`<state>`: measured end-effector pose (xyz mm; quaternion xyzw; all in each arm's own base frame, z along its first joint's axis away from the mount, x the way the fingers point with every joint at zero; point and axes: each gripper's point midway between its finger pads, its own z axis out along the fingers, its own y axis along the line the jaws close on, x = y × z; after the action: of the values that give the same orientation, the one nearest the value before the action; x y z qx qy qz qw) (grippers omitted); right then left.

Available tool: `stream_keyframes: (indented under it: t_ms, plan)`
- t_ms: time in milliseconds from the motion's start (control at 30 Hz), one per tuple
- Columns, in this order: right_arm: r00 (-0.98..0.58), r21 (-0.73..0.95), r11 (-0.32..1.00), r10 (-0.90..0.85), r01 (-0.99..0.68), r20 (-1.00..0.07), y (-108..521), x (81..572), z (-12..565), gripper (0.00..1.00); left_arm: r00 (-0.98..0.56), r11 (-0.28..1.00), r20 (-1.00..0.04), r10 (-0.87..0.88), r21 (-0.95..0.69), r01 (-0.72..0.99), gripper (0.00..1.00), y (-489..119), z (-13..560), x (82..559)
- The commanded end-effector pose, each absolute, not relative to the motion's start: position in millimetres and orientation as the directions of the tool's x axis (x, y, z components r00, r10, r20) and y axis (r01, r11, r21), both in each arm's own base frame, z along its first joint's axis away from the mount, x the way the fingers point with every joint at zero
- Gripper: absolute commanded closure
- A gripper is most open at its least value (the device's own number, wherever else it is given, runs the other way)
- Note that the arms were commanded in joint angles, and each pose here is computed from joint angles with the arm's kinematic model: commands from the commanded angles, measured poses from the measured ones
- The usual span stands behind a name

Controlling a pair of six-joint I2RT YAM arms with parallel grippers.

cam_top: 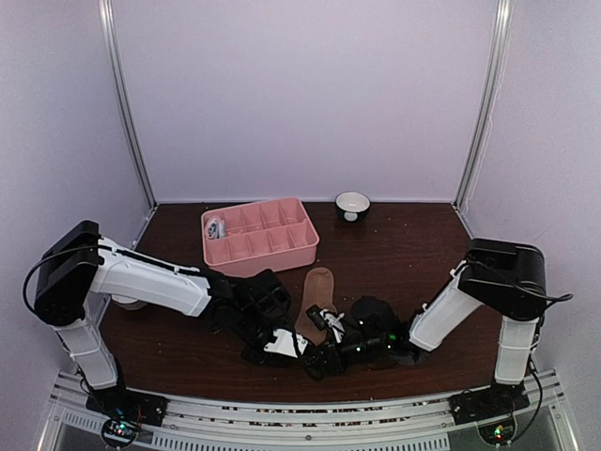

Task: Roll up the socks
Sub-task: Roll the sock at the center of the board.

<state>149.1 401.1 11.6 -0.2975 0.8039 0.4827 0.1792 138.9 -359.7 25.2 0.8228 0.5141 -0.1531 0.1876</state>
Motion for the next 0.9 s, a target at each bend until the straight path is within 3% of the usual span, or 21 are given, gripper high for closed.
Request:
stream_keyframes:
  t_ms: [0, 200, 400, 533, 867]
  plan:
    - [-0.877, 0.569, 0.672, -0.414, -0.474, -0.243, 317.5, 127.0, -95.3, 1.00, 0.463, -0.389, -0.479, 0.745, 0.252, 0.886, 0.75, -372.7, 55.6, 147.9]
    - [-0.888, 0.563, 0.692, -0.409, -0.452, -0.210, 309.1, 128.0, -103.6, 1.00, 0.450, -0.390, -0.491, 0.746, 0.225, 0.893, 0.73, -372.8, 69.8, 144.0]
    - [-0.894, 0.559, 0.703, -0.405, -0.439, -0.193, 303.8, 126.9, -107.2, 1.00, 0.490, -0.480, -0.454, 0.744, 0.146, 0.865, 0.74, -361.8, 41.7, 120.8]
    - [-0.896, 0.567, 0.700, -0.403, -0.434, -0.189, 304.9, 126.6, -106.4, 1.00, 0.493, -0.463, -0.397, 0.774, 0.175, 0.869, 0.75, -362.5, 24.4, 135.1]
    - [-0.894, 0.578, 0.691, -0.412, -0.433, -0.177, 302.4, 121.4, -107.1, 1.00, 0.474, -0.402, -0.404, 0.782, 0.254, 0.880, 0.75, -373.2, 30.0, 154.6]
